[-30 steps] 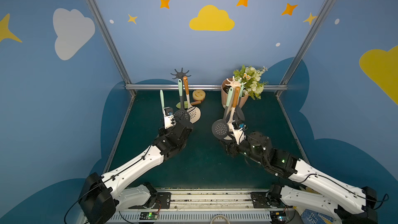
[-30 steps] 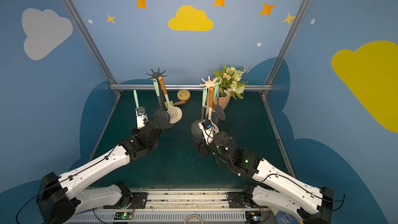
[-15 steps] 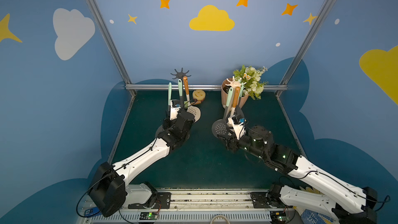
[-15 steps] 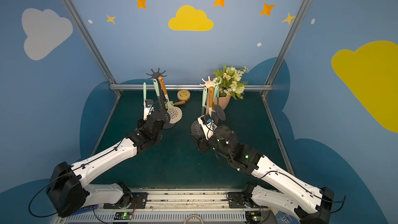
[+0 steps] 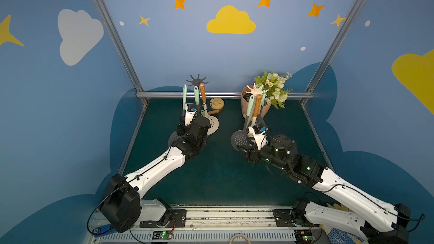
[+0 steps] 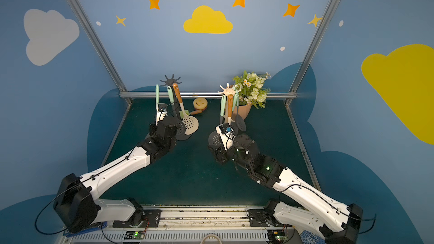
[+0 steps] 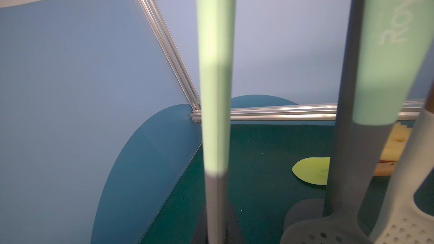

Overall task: Hang the skimmer on the kitchen utensil rack
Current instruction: Hang the skimmer on the rack.

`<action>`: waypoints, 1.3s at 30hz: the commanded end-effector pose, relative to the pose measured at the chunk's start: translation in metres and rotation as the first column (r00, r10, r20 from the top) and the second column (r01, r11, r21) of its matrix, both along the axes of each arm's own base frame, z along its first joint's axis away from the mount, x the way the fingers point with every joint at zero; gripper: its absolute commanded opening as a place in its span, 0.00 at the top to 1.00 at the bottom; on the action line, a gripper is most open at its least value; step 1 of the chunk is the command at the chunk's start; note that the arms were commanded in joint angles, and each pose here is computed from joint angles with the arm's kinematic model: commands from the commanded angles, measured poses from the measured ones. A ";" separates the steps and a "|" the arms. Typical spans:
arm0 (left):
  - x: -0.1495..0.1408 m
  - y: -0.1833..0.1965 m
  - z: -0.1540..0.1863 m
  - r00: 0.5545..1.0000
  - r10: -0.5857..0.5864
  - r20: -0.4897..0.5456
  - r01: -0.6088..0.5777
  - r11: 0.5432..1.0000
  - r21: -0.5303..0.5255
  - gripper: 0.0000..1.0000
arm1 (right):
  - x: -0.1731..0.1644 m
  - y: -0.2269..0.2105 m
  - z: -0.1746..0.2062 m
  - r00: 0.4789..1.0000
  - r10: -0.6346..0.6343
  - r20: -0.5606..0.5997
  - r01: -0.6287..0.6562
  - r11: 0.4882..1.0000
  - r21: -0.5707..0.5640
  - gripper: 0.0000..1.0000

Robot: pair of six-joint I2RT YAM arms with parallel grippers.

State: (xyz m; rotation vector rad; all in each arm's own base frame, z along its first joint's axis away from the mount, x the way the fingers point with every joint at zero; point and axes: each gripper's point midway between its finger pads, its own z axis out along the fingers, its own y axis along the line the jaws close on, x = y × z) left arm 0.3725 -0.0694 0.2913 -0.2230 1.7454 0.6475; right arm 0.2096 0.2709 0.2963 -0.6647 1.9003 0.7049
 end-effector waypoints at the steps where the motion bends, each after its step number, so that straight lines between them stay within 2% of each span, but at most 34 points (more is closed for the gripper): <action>1: 0.007 0.000 0.014 1.000 -0.006 0.029 0.007 1.000 -0.014 0.96 | -0.001 -0.002 0.016 1.000 -0.001 0.016 0.000 0.999 0.043 0.37; 6: 0.012 -0.002 0.014 1.000 -0.016 0.016 0.016 1.000 -0.010 0.96 | 0.000 -0.004 0.016 1.000 -0.006 0.014 0.005 0.998 0.055 0.37; 20: 0.018 -0.006 -0.016 0.997 -0.022 -0.077 0.024 0.999 0.024 0.96 | 0.003 -0.010 0.015 1.000 -0.020 0.006 0.020 0.996 0.085 0.37; 32: 0.026 -0.011 -0.036 0.985 -0.015 -0.173 0.032 0.995 0.097 0.95 | 0.005 -0.010 0.011 1.000 -0.018 -0.004 0.018 0.996 0.089 0.37; 36: 0.028 -0.013 -0.043 0.977 -0.018 -0.211 0.042 0.993 0.113 0.92 | 0.006 -0.012 0.011 1.000 -0.021 -0.004 0.022 0.995 0.093 0.37; 39: 0.025 -0.012 -0.049 0.973 -0.013 -0.231 0.039 0.993 0.110 0.85 | 0.007 -0.014 0.010 1.000 -0.026 -0.006 0.027 0.995 0.098 0.36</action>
